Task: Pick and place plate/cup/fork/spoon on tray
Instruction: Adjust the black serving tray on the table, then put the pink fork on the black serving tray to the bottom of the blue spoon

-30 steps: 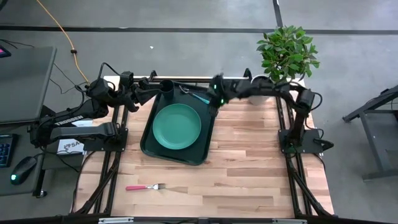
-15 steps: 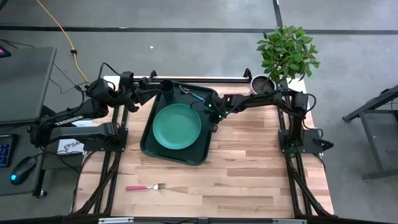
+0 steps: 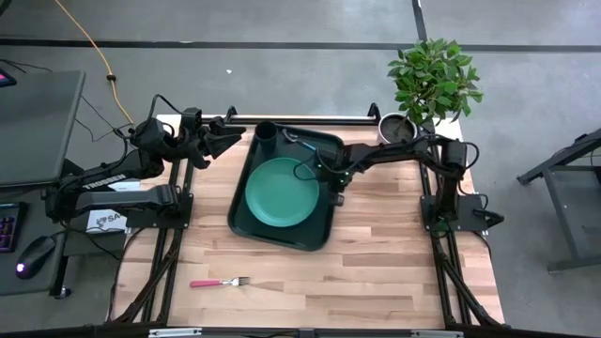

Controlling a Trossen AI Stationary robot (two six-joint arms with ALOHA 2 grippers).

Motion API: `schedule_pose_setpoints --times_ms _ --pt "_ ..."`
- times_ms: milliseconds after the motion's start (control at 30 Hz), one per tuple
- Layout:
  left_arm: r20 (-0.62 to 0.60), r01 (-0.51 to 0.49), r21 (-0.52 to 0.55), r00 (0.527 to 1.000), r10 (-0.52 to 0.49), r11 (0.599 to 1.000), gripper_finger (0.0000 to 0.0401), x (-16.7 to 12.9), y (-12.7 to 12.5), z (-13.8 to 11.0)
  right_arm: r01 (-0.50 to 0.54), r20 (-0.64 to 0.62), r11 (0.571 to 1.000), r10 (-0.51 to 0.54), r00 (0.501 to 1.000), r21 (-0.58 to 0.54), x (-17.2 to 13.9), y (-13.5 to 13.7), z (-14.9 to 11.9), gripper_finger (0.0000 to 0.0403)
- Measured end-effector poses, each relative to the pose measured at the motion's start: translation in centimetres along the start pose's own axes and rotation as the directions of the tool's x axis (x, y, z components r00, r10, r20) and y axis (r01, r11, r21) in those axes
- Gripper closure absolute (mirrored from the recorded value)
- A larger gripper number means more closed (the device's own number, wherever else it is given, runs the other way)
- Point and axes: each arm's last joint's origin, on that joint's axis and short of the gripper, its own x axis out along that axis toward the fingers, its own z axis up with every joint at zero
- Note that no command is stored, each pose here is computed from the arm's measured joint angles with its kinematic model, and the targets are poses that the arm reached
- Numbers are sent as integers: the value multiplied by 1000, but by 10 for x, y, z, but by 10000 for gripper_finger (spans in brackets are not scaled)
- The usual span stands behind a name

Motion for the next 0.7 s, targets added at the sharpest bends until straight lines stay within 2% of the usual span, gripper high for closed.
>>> schedule_pose_setpoints --times_ms 167,267,400,567,633,700 --pt "0 0 0 1000 0 1000 199 0 0 0 14 -114 994 -26 993 -105 -1 0 -11 403" --pt "0 0 0 1000 0 1000 199 0 0 0 15 -130 993 -30 991 -121 -4 -1 -14 403" --pt "0 0 0 1000 0 1000 199 0 0 0 38 -40 996 -42 998 -82 -31 0 -12 403" --pt "-13 3 -5 1000 -3 1000 199 0 0 -1 23 137 998 -30 990 56 -80 7 -15 403" --pt "-76 19 -30 997 -21 999 199 0 0 -6 2 224 995 -24 974 97 -100 13 -16 403" --pt "-202 43 -61 978 -54 997 199 1 1 -16 -21 314 992 -19 949 124 -116 20 -20 403"
